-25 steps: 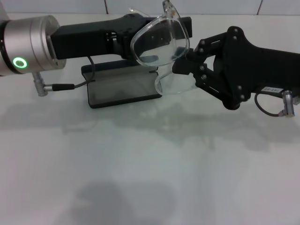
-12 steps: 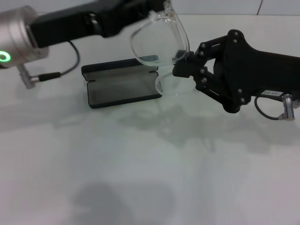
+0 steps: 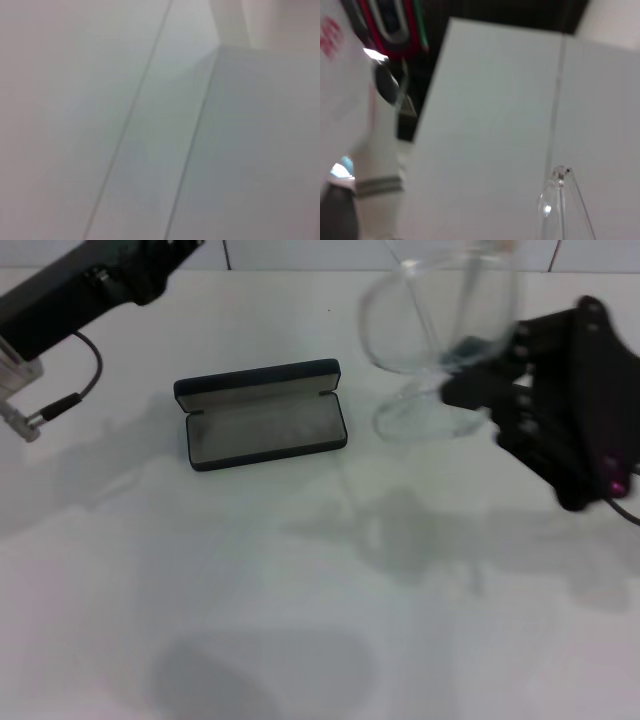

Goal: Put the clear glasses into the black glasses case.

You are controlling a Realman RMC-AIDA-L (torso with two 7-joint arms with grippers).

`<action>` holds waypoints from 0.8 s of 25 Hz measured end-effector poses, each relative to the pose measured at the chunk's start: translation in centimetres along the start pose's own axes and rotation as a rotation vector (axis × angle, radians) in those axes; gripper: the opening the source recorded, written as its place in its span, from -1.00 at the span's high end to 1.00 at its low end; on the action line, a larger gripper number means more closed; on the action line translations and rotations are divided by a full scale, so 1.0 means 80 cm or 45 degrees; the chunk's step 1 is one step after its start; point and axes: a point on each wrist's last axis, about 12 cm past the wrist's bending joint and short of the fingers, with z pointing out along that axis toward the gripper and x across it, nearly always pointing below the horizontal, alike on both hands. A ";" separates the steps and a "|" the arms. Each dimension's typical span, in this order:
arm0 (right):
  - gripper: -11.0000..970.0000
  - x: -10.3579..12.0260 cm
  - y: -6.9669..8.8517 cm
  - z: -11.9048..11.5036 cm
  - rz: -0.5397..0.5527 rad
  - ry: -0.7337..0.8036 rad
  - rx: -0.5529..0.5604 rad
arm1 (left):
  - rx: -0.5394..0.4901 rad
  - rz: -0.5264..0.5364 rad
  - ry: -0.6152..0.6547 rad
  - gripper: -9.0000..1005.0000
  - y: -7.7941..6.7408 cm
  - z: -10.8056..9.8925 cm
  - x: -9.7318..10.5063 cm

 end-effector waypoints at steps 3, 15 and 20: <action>0.84 -0.010 0.005 0.005 0.006 -0.100 -0.075 | 0.013 -0.003 0.022 0.89 0.000 0.004 0.007; 0.84 -0.002 -0.004 0.033 0.104 -0.081 -0.176 | 0.214 -0.017 0.102 0.89 -0.016 0.038 0.016; 0.84 0.004 -0.006 0.039 0.116 -0.042 -0.174 | 0.266 -0.021 0.101 0.89 -0.022 0.040 0.017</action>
